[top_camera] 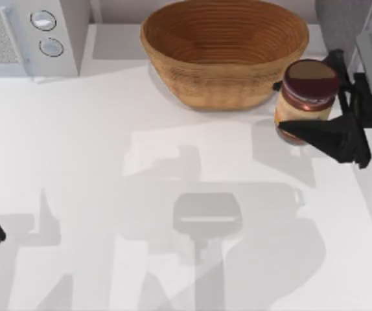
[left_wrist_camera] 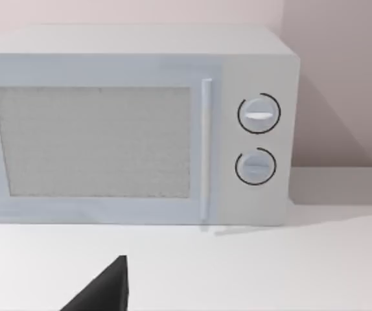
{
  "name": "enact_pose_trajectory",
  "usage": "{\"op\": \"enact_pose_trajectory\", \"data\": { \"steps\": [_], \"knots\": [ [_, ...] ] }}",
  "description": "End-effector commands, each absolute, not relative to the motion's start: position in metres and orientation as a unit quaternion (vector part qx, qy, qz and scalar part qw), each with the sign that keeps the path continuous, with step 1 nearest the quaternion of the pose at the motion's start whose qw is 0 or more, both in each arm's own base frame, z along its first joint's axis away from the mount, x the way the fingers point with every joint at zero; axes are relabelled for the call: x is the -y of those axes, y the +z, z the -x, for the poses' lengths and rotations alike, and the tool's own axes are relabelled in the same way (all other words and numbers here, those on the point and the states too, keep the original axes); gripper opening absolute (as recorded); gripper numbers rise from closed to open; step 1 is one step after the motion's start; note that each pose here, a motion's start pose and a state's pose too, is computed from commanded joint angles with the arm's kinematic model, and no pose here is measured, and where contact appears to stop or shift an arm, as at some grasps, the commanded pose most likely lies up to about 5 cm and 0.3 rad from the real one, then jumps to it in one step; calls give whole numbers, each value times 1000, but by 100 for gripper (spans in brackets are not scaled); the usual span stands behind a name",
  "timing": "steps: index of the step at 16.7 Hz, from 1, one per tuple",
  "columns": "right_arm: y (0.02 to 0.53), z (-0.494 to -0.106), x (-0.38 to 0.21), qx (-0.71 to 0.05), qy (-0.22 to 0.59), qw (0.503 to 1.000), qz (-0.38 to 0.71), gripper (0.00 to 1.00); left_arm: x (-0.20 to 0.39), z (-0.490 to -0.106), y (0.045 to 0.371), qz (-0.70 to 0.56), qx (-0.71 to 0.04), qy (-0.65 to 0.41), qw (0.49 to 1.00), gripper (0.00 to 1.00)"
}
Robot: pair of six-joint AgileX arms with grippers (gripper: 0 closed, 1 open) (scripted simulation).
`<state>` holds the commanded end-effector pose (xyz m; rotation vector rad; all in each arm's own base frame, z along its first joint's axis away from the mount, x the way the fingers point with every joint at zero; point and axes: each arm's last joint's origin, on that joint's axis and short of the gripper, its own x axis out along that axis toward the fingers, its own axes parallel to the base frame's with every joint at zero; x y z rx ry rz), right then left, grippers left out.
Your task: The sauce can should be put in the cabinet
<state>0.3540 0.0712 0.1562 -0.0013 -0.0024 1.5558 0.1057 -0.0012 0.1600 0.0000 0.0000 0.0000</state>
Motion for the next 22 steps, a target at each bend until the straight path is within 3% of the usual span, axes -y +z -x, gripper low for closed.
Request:
{"op": "enact_pose_trajectory", "data": {
  "steps": [10,18,22],
  "knots": [
    [177,-346,-74,21,690,724,15,0,1,-106,160,0,0,0,1000,100],
    [242,-274,-53,36,539,842,12,0,1,-106,160,0,0,0,1000,100],
    [250,-233,-39,28,442,897,3,0,1,-106,160,0,0,0,1000,100]
  ]
}}
